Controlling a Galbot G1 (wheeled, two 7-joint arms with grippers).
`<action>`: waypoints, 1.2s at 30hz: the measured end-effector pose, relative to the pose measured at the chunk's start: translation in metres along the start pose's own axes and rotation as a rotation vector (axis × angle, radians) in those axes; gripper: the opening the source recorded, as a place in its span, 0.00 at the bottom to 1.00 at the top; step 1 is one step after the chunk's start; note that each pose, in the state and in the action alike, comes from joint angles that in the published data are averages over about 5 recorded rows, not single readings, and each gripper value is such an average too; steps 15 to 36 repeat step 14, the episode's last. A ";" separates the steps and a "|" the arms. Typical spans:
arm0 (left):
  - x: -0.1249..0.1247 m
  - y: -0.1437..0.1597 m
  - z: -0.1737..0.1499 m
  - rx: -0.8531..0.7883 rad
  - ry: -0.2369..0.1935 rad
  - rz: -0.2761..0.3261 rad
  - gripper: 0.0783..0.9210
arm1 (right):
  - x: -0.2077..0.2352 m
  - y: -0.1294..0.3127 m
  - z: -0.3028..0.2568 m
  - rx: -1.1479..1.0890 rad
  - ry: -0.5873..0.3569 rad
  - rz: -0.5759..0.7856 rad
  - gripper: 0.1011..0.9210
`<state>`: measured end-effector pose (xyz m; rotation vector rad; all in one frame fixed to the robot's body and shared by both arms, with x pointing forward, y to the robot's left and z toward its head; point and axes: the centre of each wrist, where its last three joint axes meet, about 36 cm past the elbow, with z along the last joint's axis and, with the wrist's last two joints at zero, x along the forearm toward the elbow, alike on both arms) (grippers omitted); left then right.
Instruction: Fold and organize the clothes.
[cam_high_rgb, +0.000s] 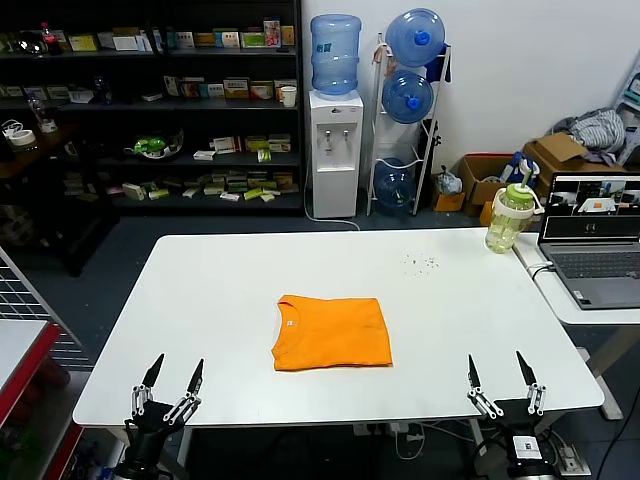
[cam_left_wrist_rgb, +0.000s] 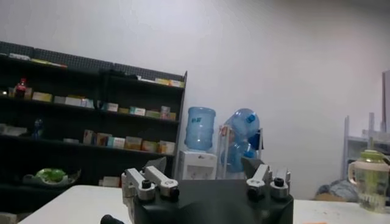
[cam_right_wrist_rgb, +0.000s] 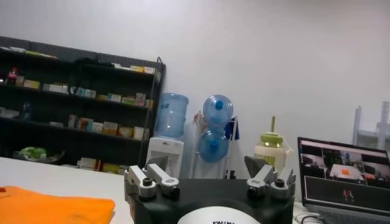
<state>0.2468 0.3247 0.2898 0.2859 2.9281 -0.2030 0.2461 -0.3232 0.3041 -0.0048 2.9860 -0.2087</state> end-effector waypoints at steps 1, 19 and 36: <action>0.001 0.000 0.000 0.000 0.000 -0.002 0.88 | 0.000 0.000 0.000 0.001 0.000 0.000 0.88; 0.005 -0.003 0.000 0.002 0.000 -0.025 0.88 | 0.000 -0.001 0.000 0.008 -0.001 -0.006 0.88; 0.005 -0.003 0.000 0.002 0.000 -0.025 0.88 | 0.000 -0.001 0.000 0.008 -0.001 -0.006 0.88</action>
